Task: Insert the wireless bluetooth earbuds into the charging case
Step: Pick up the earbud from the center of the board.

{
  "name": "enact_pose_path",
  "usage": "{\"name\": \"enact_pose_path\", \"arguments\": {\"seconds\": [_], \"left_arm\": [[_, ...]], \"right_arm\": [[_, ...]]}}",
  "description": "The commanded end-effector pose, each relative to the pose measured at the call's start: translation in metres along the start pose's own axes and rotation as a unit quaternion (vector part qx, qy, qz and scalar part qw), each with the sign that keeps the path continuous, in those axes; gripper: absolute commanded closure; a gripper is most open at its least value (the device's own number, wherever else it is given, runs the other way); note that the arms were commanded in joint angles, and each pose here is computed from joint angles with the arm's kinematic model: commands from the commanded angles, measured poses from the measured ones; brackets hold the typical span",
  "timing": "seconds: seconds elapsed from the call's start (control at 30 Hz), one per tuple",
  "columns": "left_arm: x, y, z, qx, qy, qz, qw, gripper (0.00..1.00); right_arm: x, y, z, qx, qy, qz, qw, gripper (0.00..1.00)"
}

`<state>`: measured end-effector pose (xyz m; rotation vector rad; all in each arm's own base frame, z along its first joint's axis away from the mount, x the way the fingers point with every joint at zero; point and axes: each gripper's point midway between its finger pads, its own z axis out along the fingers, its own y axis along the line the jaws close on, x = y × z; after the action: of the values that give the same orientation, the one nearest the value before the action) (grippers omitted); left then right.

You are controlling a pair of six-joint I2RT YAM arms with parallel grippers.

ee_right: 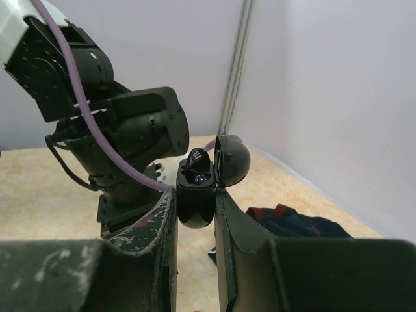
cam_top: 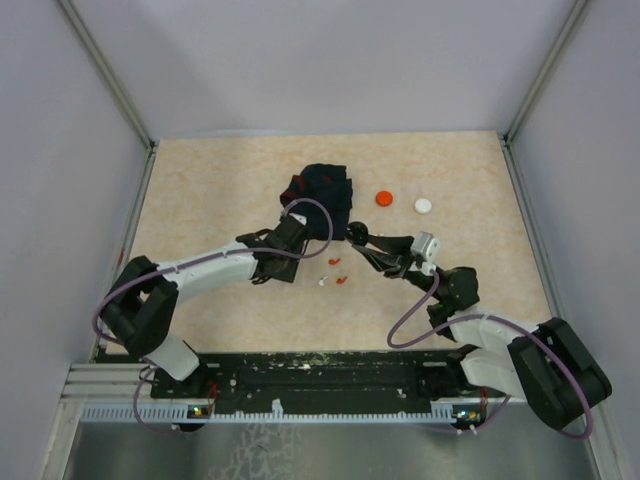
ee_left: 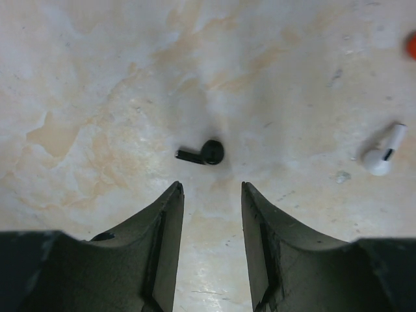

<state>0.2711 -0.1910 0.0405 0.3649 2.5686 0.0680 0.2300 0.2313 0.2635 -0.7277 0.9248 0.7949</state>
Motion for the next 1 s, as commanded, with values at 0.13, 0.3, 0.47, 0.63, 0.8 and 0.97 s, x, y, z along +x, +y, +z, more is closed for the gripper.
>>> {"name": "enact_pose_path", "arguments": {"seconds": [0.13,0.3,0.47,0.63,0.8,0.97], "left_arm": [[-0.032,-0.017,-0.005,0.011,-0.049,0.011,0.999,0.59],[-0.03,-0.017,0.005,0.003,-0.031,0.011,0.999,0.64],[-0.03,-0.016,0.009,0.001,-0.024,0.007,1.0,0.64],[-0.022,-0.013,0.015,-0.008,-0.012,0.013,1.0,0.64],[-0.014,-0.008,0.023,-0.019,0.004,0.014,1.0,0.65],[-0.011,-0.005,0.027,-0.023,0.011,0.014,1.0,0.68]], "right_arm": [[-0.021,0.005,0.003,-0.011,-0.035,-0.014,0.999,1.0],[-0.022,0.004,0.002,-0.008,-0.032,-0.016,0.999,1.0],[-0.02,0.004,0.001,-0.007,-0.027,-0.017,0.999,1.0],[-0.019,0.005,0.001,-0.008,-0.027,-0.018,0.999,1.0],[-0.019,0.005,0.001,-0.009,-0.028,-0.018,0.999,1.0],[-0.019,0.005,0.001,-0.008,-0.027,-0.017,0.999,1.0]]}}
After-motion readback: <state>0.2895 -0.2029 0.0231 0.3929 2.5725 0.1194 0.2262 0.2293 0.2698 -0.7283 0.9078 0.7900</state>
